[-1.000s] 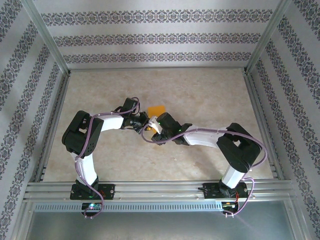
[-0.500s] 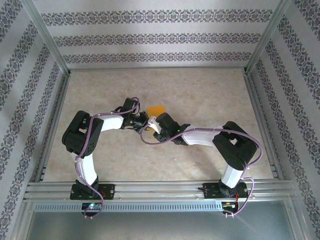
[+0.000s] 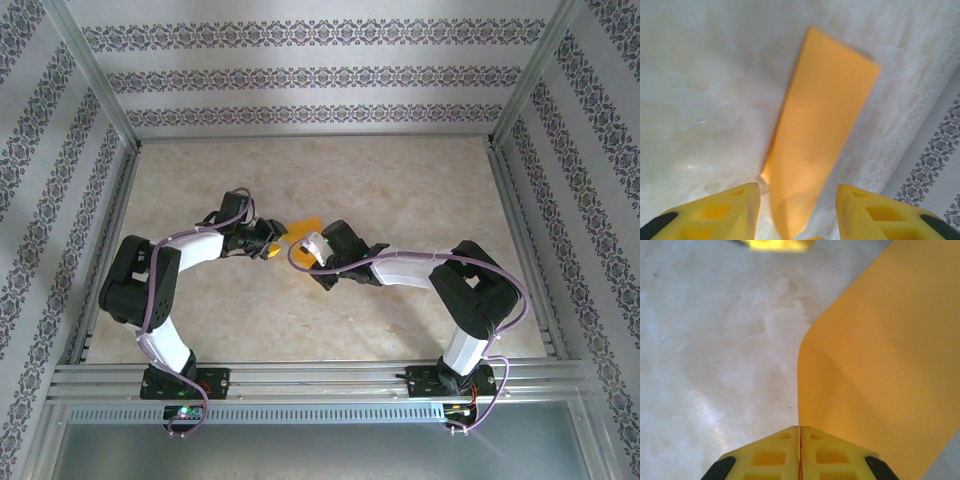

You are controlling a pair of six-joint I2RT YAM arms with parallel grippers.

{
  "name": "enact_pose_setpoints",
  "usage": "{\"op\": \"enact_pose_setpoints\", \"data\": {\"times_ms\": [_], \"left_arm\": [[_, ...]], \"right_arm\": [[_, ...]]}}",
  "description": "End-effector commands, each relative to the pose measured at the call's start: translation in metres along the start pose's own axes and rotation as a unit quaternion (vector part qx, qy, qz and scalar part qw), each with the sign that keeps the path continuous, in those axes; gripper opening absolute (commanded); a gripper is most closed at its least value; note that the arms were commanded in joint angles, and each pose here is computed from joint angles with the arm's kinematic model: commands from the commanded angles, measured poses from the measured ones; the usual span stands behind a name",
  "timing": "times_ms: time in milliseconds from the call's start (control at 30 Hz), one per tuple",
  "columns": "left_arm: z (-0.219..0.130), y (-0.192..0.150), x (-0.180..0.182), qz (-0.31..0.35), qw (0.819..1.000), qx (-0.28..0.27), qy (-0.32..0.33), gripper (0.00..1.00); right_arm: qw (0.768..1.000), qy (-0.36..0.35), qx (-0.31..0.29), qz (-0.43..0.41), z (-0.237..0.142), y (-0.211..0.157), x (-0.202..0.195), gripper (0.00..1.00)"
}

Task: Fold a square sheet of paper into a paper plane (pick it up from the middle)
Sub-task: Third fold the triangle at the center of the table.

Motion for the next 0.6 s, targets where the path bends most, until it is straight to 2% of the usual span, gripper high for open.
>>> {"op": "enact_pose_setpoints", "data": {"times_ms": [0,100,233,567], "left_arm": [[-0.013,0.001,-0.02,0.07,0.997,-0.015,-0.01,0.45],[-0.004,-0.004,-0.024,0.087,0.996,0.001,-0.019,0.44],[0.018,-0.012,-0.022,0.096,0.995,0.036,-0.01,0.38],[0.048,-0.01,-0.002,0.124,0.987,0.073,0.074,0.21]], "right_arm": [[0.994,0.085,-0.003,0.063,-0.007,0.0,0.02,0.08],[0.989,0.117,-0.005,0.094,-0.006,0.001,0.026,0.08],[0.982,0.146,-0.008,0.121,-0.004,0.004,0.032,0.08],[0.971,0.182,-0.006,0.156,-0.002,0.007,0.033,0.08]]}}
Point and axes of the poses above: each hand's point on the last joint's axis, 136 mm out from that joint toward the fingers, its own z axis out along the fingers, its own x axis along the line the jaws close on, y = z × x, the point moved 4 cm from there along -z, back along the fingers, and after that the axes turned 1 degree about z, right-handed, at the moved point
